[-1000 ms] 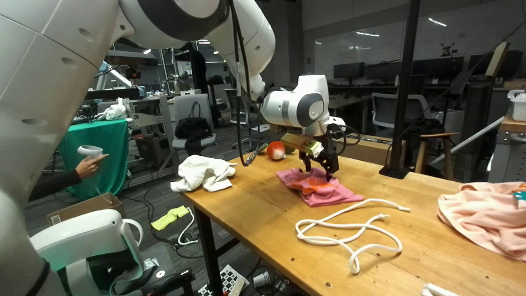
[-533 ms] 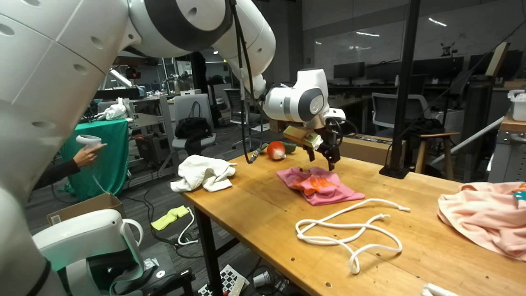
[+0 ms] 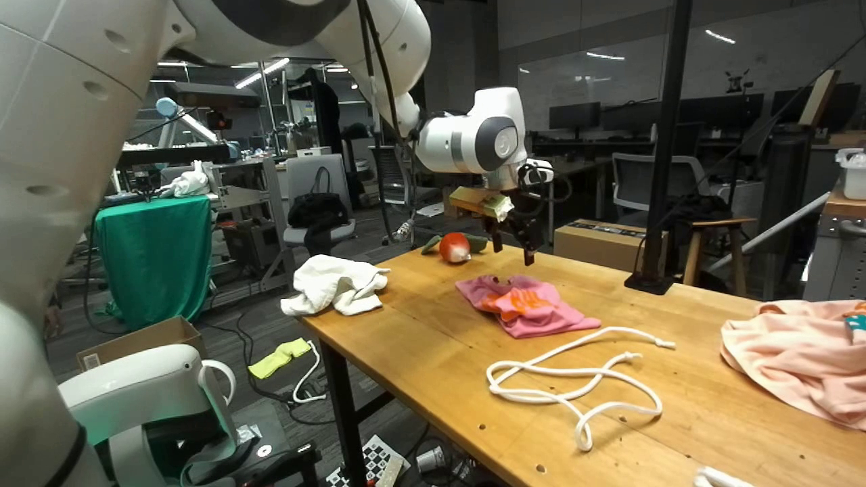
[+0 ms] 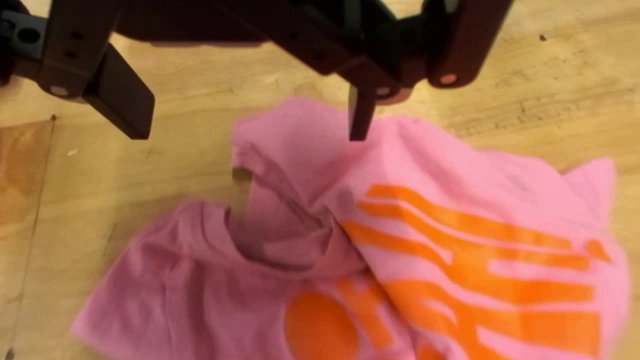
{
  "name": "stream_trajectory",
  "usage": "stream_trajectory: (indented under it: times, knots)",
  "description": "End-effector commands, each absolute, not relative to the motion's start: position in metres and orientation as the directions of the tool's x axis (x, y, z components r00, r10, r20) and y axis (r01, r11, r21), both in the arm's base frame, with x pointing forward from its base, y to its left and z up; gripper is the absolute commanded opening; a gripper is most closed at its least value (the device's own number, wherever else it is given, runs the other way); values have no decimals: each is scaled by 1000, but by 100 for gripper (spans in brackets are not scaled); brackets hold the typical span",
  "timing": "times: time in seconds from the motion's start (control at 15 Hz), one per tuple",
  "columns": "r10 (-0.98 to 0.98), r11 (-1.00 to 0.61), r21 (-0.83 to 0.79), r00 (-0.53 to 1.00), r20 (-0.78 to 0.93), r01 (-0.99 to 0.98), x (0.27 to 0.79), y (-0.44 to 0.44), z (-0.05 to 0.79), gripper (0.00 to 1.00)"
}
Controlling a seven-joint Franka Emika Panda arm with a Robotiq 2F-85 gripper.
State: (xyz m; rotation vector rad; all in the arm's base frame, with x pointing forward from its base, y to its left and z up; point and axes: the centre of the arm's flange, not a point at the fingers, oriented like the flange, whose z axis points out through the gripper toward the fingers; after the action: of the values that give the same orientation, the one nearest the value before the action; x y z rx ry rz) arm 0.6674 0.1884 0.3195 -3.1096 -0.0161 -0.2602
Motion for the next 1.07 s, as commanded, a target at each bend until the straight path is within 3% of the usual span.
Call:
stream_trajectory:
  times: [0.0, 0.53, 0.8, 1.0]
  knots:
    - [38, -999, 15, 999, 5, 38, 588, 175, 362, 100]
    - [166, -985, 1, 940, -298, 174, 433, 162, 412, 100]
    - [191, -981, -40, 935, -298, 188, 363, 152, 441, 100]
    - [172, -984, -74, 968, -183, 161, 319, 138, 465, 100]
